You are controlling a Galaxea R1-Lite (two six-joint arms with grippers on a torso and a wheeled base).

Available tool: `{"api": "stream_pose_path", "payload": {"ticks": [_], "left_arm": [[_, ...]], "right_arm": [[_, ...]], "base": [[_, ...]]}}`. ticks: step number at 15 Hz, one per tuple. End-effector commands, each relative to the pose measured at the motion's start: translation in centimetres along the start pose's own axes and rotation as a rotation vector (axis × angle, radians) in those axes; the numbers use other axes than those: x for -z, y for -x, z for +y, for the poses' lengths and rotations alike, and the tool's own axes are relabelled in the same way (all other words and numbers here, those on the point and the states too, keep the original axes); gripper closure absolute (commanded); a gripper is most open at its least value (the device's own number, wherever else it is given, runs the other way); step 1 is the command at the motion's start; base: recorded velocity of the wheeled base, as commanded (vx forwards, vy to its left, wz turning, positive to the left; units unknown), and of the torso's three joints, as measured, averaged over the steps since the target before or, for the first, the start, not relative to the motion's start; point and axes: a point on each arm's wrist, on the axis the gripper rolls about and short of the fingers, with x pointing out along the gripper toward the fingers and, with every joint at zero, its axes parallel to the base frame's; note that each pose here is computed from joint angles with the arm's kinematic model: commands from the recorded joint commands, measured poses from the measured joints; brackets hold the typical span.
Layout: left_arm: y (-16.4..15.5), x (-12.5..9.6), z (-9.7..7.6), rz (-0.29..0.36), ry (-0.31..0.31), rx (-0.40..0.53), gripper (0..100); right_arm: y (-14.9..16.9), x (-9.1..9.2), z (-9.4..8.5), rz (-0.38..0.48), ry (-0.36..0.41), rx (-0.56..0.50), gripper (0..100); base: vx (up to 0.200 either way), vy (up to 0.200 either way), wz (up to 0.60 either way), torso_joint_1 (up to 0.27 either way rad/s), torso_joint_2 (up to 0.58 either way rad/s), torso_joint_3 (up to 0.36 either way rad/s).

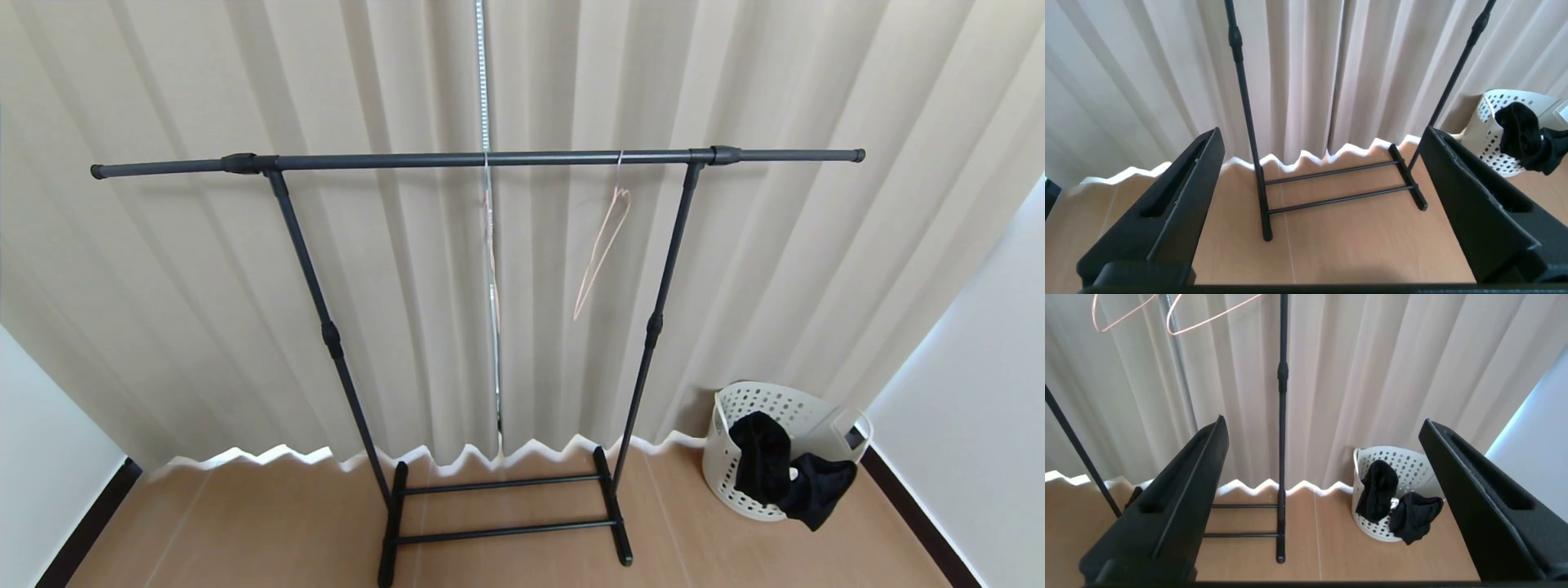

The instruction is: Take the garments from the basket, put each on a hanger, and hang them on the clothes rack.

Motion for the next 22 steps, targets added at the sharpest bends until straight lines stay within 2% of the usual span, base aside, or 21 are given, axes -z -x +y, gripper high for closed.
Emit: {"api": "stream_pose_path", "payload": {"ticks": [1,13,22], "left_arm": [[0.0,0.0,0.0,-0.001,0.0,-0.001,0],[0.0,0.0,0.0,-0.001,0.0,0.001,0],[0.0,0.0,0.0,-0.001,0.0,0.001,0]], "right_arm": [[-0.01,0.0,0.0,0.001,0.001,-0.001,0],[-0.01,-0.01,0.0,0.001,0.001,0.0,0],[-0.01,-0.01,0.0,0.001,0.001,0.0,0]], "base": [[0.0,0.0,0.0,-0.144,0.33,0.168],[0.0,0.0,0.0,-0.155,0.37,0.207],[0.0,0.0,0.0,-0.212,0.53,0.321]]}}
